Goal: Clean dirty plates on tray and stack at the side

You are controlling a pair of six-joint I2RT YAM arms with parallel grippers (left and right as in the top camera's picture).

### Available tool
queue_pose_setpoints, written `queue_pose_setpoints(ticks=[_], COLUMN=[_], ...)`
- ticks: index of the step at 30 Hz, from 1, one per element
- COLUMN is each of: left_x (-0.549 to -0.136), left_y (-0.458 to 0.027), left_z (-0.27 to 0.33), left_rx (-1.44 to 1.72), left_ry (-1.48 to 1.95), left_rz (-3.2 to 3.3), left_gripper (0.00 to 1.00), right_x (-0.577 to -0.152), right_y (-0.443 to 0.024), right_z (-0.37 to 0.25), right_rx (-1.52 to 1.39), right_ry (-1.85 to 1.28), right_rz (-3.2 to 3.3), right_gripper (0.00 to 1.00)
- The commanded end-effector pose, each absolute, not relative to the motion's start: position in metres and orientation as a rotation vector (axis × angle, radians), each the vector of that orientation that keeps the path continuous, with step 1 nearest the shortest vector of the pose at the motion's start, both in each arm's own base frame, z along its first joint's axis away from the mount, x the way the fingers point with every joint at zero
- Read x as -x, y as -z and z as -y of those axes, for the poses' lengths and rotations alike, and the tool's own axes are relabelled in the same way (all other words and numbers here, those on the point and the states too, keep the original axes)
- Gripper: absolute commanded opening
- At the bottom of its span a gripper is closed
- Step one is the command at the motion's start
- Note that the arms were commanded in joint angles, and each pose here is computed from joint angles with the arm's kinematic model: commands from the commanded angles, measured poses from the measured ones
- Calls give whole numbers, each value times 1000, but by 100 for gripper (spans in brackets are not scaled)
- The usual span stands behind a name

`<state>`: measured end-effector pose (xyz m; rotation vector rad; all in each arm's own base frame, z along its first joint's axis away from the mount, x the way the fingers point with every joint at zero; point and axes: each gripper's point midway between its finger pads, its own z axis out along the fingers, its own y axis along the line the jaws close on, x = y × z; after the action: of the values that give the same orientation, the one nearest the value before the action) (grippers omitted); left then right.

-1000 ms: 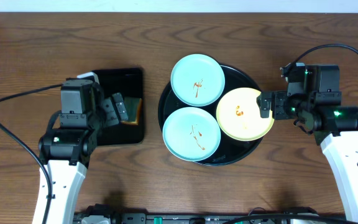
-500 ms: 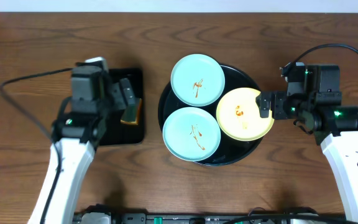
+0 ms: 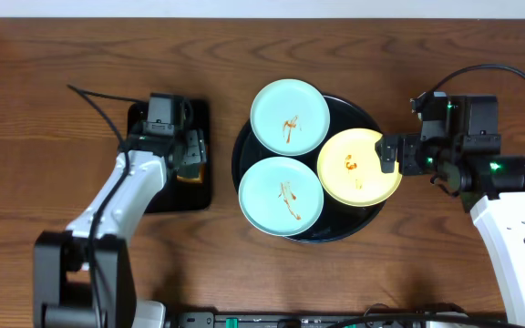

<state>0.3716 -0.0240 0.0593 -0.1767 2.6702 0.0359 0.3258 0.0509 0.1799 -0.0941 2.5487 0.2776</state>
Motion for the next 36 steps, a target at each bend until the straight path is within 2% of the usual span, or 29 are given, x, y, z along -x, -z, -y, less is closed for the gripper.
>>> queue_pose_setpoints(ticks=[1,4,13,20,27,36], left_x=[-375,-372,-371,-369,-372,-357], left_y=[-47,-32,-25,-28,-47,-33], left_z=[27,27,32,32,33,41], left_rx=[156,155,147,147,145,127], left_ry=[-34,-35,-1,-2,10,72], left_rz=[-2705,-2746,-2768,-2767,-2718,-2773], left_gripper=[73,68,67,53,53,53], right_x=[-328,-329,-329,-329,-328,-327], right_y=[-188,-188,-188,-188,-187,-186], right_z=[-54,-54,-54,-52,-51,-51], right_rx=[99,99,99,96,93,92], right_ry=[-293,-293,-293,-284,-275,-275], right_rz=[-2532,-2531,-2531,-2533,-2537,-2544], right_gripper=[99,99,99,99,99,99])
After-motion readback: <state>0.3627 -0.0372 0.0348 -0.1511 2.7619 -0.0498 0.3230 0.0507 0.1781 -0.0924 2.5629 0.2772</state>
